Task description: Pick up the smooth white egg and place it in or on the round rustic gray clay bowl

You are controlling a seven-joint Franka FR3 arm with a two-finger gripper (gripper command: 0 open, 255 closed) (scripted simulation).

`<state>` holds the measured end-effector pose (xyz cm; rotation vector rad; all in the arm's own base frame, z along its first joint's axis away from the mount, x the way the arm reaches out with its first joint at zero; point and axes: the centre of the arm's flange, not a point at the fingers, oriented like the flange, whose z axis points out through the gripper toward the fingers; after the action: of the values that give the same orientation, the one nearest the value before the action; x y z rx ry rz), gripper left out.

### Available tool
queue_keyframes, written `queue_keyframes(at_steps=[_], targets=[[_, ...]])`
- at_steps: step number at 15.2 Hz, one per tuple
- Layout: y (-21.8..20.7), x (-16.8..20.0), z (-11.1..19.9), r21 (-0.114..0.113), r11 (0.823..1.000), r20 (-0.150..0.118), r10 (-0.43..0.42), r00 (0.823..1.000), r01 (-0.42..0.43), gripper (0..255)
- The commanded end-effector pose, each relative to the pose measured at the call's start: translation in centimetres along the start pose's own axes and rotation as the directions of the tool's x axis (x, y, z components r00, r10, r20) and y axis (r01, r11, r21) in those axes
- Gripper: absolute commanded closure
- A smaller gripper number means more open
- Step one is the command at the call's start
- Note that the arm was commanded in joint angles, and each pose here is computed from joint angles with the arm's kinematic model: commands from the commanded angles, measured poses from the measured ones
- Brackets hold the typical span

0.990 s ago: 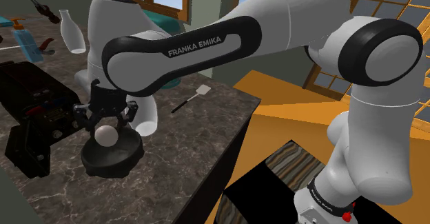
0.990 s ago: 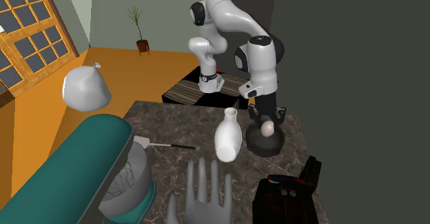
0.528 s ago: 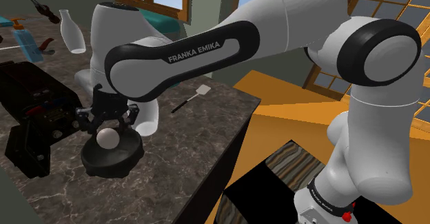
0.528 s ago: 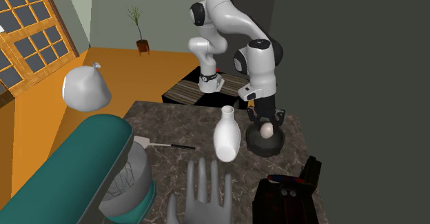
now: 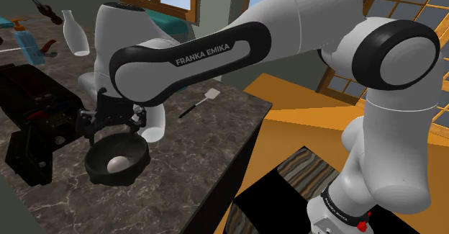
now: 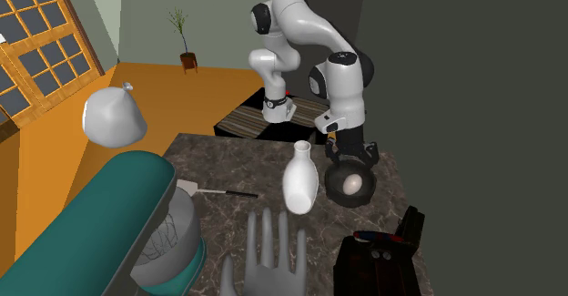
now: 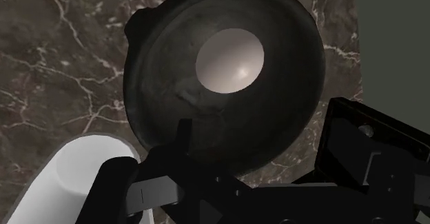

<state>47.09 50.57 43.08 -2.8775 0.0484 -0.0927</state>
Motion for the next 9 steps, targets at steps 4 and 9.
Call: queue_keyframes(at_steps=[4,9], targets=[[0.0,0.0,-5.0,0.0,1.0,0.0,0.0,1.0,0.0,0],[0.0,0.0,-5.0,0.0,1.0,0.0,0.0,1.0,0.0,0]])
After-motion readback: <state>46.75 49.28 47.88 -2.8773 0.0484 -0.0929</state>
